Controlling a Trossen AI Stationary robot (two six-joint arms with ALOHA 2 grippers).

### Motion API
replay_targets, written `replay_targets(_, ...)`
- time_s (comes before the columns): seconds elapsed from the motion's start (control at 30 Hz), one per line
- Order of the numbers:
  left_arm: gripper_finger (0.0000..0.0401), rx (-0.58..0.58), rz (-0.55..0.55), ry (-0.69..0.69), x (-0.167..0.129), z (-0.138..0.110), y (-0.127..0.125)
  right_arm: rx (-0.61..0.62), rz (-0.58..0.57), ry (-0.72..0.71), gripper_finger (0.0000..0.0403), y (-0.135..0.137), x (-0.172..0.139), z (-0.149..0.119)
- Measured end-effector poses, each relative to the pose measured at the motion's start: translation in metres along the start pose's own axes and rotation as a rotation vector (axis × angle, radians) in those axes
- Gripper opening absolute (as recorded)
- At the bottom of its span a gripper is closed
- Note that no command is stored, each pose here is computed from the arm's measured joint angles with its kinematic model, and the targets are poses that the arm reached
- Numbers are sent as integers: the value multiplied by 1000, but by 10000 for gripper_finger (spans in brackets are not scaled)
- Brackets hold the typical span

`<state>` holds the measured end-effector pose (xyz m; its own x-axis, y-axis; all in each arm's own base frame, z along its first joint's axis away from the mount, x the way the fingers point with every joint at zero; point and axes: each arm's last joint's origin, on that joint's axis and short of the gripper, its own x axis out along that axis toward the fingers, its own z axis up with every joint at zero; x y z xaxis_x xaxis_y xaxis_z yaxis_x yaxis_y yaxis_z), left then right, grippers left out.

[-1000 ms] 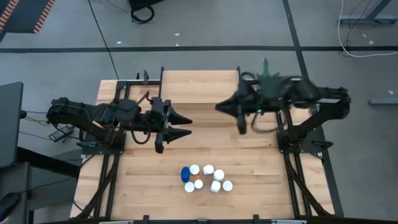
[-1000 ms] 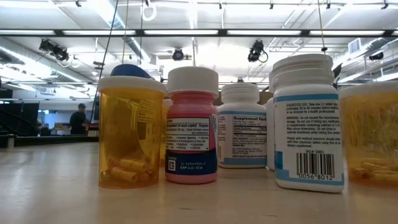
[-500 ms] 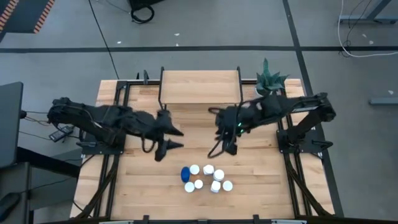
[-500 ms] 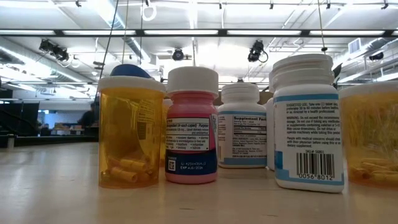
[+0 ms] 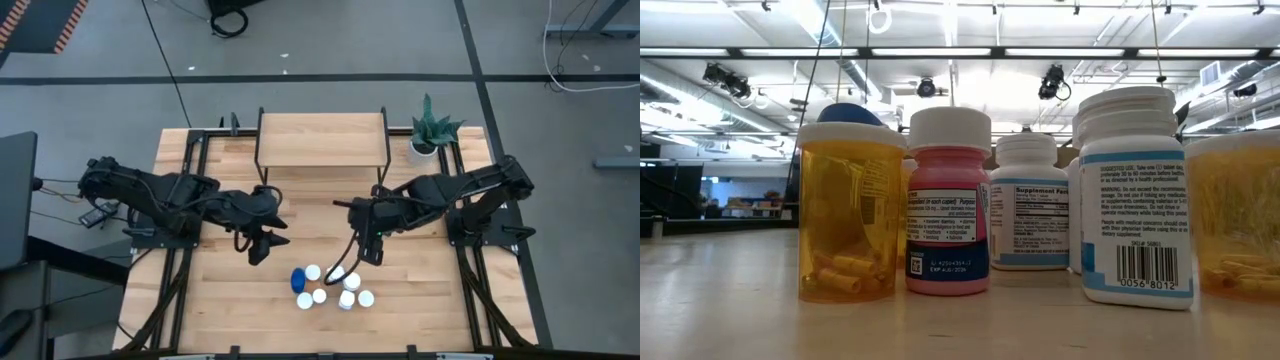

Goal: Pick and place medicine bottles onto shelf by color
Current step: Put the top orange bottle on the shelf

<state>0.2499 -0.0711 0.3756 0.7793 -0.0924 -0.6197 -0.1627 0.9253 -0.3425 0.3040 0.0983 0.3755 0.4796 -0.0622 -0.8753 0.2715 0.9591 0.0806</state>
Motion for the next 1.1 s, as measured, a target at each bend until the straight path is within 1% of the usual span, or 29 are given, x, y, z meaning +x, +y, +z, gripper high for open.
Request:
replay_targets(0.13,200,-19,31,48,5,-4,2,22,44,-45,239,10,-2,0)
replay_targets(0.37,192,-28,-2,15,4,-3,-4,92,30,-74,239,14,-3,-1)
replay_targets(0.5,195,-13,-18,26,5,-6,-9,132,29,-82,239,16,-4,-2)
replay_targets(0.63,207,-34,-12,67,18,-12,-16,145,12,-87,239,21,-6,-7)
replay_targets(0.77,228,-122,18,125,36,-17,-18,181,-23,-118,239,28,-9,-14)
replay_targets(0.97,256,-304,6,260,64,-27,-22,233,-55,-150,239,38,-13,-25)
replay_targets(1.1,267,-413,67,335,82,-37,-23,241,-58,-170,239,43,-16,-29)
